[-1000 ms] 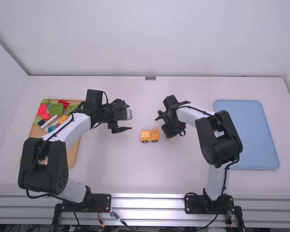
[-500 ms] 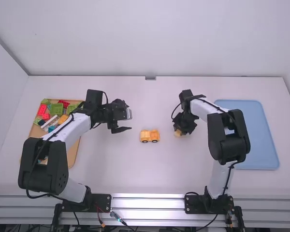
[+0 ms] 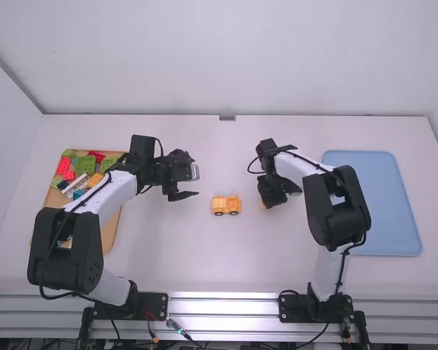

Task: Assemble lego blocks to make yellow taxi

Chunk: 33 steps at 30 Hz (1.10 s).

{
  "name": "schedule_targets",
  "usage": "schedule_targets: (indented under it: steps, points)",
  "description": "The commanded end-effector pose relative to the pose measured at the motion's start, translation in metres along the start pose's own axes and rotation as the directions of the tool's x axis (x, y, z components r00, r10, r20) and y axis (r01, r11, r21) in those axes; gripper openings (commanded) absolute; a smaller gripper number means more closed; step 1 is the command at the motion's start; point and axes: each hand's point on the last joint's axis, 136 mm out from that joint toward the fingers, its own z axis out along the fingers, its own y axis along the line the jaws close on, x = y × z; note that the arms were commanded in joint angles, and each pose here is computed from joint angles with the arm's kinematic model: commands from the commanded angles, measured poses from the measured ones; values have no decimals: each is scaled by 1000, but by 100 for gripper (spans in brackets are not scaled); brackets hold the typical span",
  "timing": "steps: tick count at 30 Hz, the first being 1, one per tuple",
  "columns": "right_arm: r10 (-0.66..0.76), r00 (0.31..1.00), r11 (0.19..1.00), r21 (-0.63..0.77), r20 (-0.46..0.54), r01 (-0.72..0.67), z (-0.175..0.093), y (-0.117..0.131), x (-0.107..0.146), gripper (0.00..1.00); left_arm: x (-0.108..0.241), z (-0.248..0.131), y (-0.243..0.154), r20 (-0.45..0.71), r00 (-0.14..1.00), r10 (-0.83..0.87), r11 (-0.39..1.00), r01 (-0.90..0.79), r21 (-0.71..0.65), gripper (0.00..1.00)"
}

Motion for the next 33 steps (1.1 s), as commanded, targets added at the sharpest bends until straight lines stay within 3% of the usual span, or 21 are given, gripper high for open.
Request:
schedule_targets:
  steps: [1,10,19,33]
  points:
    - [122,991,992,-21,50,-121,1,8,-2,0,-2,-1,-4,10,1000,-10,1000,10,7,99]
    - [192,976,980,-66,107,-185,1,13,4,0,-2,-1,-4,9,1000,-11,1000,11,8,99]
    - [166,979,984,-85,120,-156,1,17,12,2,-2,-1,-5,8,1000,-15,1000,15,13,99]
    - [166,985,978,-138,56,-157,29,17,18,8,-1,-1,-7,5,1000,-23,1000,23,20,99]
